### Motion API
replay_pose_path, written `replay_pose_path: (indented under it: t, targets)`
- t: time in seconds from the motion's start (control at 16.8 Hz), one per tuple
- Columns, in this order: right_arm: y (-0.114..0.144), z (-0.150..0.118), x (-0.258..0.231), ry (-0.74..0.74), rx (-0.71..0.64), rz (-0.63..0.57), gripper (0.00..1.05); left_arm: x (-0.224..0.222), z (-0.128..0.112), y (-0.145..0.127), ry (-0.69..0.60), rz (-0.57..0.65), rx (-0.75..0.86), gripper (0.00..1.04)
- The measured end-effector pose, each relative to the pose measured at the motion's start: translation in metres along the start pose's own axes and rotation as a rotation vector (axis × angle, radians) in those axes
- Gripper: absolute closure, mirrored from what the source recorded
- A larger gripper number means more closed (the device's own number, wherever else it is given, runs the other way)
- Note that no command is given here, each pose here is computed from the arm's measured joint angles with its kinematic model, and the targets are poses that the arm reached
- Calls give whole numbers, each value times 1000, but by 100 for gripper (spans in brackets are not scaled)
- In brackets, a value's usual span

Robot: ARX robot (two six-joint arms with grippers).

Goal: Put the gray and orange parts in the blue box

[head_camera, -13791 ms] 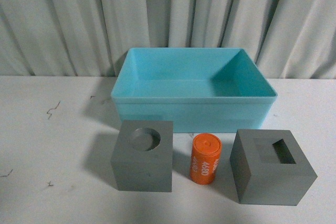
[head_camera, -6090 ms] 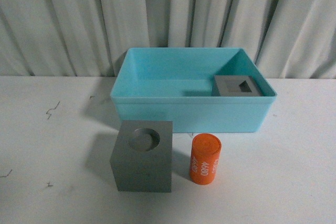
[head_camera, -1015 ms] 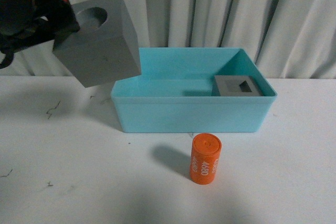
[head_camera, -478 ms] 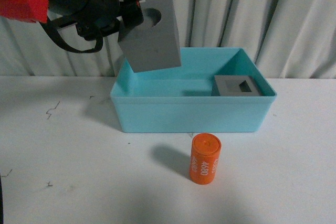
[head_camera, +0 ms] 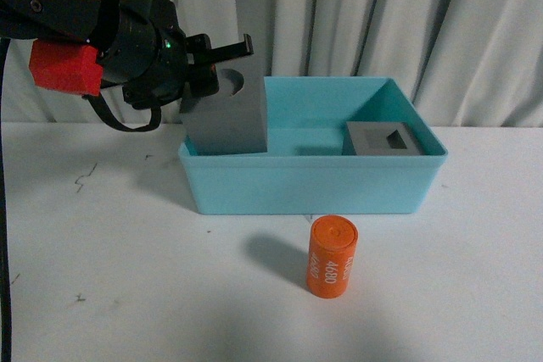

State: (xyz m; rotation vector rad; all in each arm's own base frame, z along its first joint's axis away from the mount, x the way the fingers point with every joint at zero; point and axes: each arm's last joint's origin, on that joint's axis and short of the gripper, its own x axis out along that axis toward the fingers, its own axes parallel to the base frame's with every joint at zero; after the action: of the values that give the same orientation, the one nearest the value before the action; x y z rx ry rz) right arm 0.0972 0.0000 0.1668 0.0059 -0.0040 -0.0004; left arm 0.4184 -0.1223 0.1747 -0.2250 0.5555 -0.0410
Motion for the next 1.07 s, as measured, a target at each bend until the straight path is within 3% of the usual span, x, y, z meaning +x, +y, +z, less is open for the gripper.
replay_pose_path:
  t: [0.12, 0.18, 0.42, 0.6, 0.72, 0.96, 1.07]
  targets:
    - [0, 0, 0, 0, 0, 0, 6, 1, -5, 5, 10, 12, -3, 85]
    - [0, 0, 0, 0, 0, 0, 6, 1, -9, 8, 25, 13, -2, 80]
    - [0, 0, 0, 0, 0, 0, 6, -26, -8, 17, 17, 12, -43, 38]
    - [0, 0, 0, 0, 0, 0, 6, -105, 5, 42, -71, 6, -176, 5]
    - [0, 0, 0, 0, 0, 0, 6, -161, -12, 63, -82, 42, -275, 7]
    - [0, 0, 0, 0, 0, 0, 6, -233, -96, 89, 0, 182, -402, 7]
    - [0, 0, 0, 0, 0, 0, 6, -256, -105, 82, -73, 143, -466, 7]
